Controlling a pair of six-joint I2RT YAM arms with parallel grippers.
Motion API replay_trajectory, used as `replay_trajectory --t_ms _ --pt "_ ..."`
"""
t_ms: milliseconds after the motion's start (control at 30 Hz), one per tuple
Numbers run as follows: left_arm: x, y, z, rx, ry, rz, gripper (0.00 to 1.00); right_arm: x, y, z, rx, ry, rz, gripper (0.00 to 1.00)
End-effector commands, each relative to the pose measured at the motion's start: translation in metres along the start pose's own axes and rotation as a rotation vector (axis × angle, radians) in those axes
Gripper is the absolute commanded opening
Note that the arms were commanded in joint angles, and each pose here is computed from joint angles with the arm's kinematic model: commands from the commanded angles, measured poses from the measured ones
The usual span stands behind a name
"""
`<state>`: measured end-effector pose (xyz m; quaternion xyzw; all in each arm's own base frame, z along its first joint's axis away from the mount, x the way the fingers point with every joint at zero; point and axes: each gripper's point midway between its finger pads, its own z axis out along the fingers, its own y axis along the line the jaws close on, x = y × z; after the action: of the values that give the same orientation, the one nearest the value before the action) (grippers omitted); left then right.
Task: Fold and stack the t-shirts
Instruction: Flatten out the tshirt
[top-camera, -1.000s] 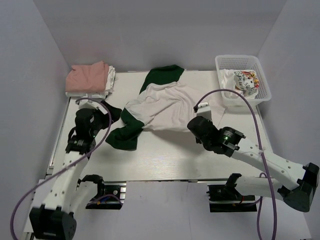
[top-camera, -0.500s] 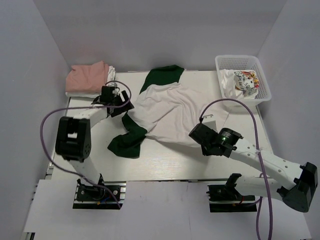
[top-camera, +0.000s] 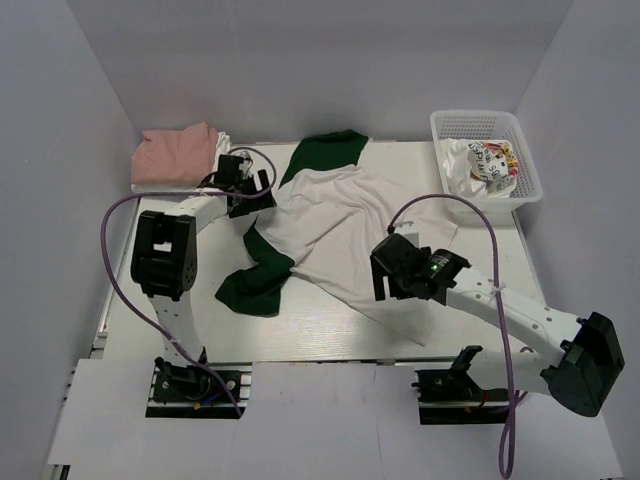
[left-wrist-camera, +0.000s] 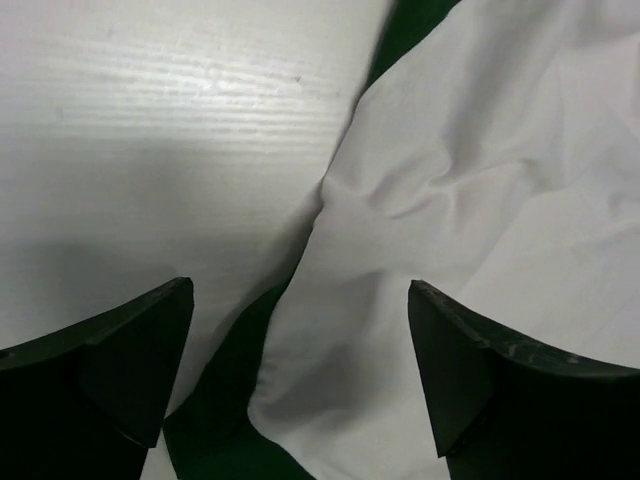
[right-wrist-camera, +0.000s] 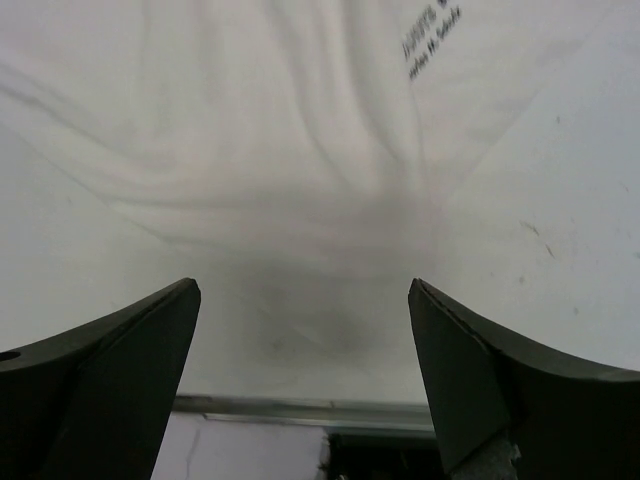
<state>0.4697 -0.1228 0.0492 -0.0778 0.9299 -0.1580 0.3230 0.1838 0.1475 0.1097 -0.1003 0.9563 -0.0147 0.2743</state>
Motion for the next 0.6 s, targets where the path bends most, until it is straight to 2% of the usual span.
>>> replay_trajectory --t_ms 0,67,133,167,200,267,300,467,567 --pt "-0.049 -0.038 -0.012 0.033 -0.101 0.117 1.00 -0.042 0.017 0.012 -0.101 -0.143 0.088 0.90" --pt "-0.057 -0.061 -0.011 0.087 -0.106 0.162 1.00 -0.051 0.009 0.027 -0.065 -0.146 0.141 0.90" --pt "-0.059 -0.097 -0.010 0.164 -0.108 0.227 1.00 -0.068 0.010 0.043 -0.103 -0.164 0.194 0.90" --pt "-0.050 -0.106 0.001 0.194 -0.077 0.247 1.00 -0.067 0.001 0.062 -0.079 -0.129 0.212 0.90" --pt "-0.044 -0.113 0.007 0.214 -0.054 0.264 1.00 -0.075 0.013 0.066 -0.153 -0.134 0.221 0.90" --pt "-0.044 -0.134 0.015 0.270 -0.035 0.282 1.00 -0.091 0.002 0.075 -0.135 -0.130 0.266 0.90" --pt "-0.040 -0.132 0.031 0.260 -0.012 0.290 1.00 -0.083 -0.001 0.092 -0.107 -0.078 0.266 0.90" --pt "-0.022 -0.131 0.075 0.267 0.056 0.299 1.00 -0.094 -0.025 0.126 -0.077 -0.024 0.311 0.90" --pt "-0.033 -0.124 0.095 0.229 0.049 0.300 1.00 -0.102 -0.029 0.142 -0.087 0.015 0.284 0.90"
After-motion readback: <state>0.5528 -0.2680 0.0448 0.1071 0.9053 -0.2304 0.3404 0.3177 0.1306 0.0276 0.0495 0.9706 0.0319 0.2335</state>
